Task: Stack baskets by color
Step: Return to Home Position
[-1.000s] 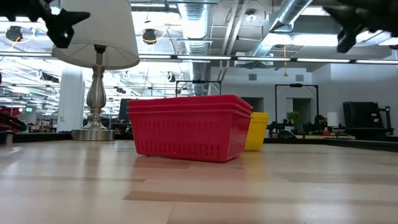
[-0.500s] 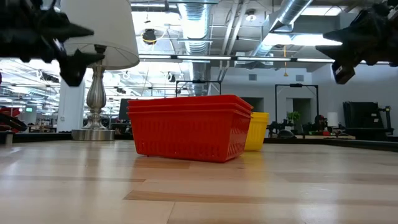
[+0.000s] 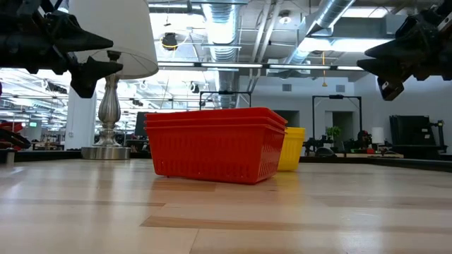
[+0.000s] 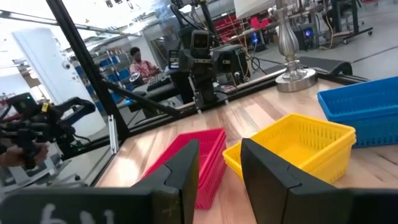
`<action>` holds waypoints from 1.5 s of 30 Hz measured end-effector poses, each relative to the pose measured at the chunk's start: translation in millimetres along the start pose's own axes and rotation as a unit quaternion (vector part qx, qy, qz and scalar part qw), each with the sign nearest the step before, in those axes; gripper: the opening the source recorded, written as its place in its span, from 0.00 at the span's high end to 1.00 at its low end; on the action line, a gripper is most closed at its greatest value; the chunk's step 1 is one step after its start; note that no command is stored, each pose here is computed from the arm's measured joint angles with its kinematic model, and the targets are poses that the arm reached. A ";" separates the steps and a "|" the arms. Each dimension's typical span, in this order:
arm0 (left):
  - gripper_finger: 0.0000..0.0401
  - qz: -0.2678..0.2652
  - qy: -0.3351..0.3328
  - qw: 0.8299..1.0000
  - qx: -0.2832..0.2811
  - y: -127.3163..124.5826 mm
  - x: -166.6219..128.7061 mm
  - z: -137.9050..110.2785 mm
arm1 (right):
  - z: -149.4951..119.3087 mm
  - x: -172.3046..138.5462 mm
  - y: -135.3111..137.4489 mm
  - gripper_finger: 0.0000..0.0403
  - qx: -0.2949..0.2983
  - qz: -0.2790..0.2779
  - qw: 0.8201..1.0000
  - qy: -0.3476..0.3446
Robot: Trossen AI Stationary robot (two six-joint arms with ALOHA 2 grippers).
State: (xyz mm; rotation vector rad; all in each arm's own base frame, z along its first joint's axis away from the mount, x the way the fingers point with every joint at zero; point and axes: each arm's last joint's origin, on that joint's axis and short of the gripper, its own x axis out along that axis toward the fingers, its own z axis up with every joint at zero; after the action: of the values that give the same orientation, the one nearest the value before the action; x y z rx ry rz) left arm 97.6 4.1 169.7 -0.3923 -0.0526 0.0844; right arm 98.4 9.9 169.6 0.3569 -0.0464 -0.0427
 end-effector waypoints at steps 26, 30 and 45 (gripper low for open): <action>0.40 0.002 0.000 1.000 0.015 0.2 0.0 -0.3 | -2.1 0.1 -0.7 0.66 -0.002 -0.003 1.000 0.009; 0.40 0.002 0.000 1.000 0.015 0.2 0.1 -0.4 | -2.2 0.1 -0.7 0.66 -0.002 -0.003 1.000 0.009; 0.40 0.002 0.000 1.000 0.015 0.3 0.1 -0.5 | -2.4 0.1 -0.8 0.66 -0.002 -0.003 1.000 0.009</action>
State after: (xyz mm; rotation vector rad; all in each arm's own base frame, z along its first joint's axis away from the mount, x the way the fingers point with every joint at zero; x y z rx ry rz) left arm 97.7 4.2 169.1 -0.3624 -0.0500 0.0891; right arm 98.6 9.9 167.0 0.3526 -0.0269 -0.0451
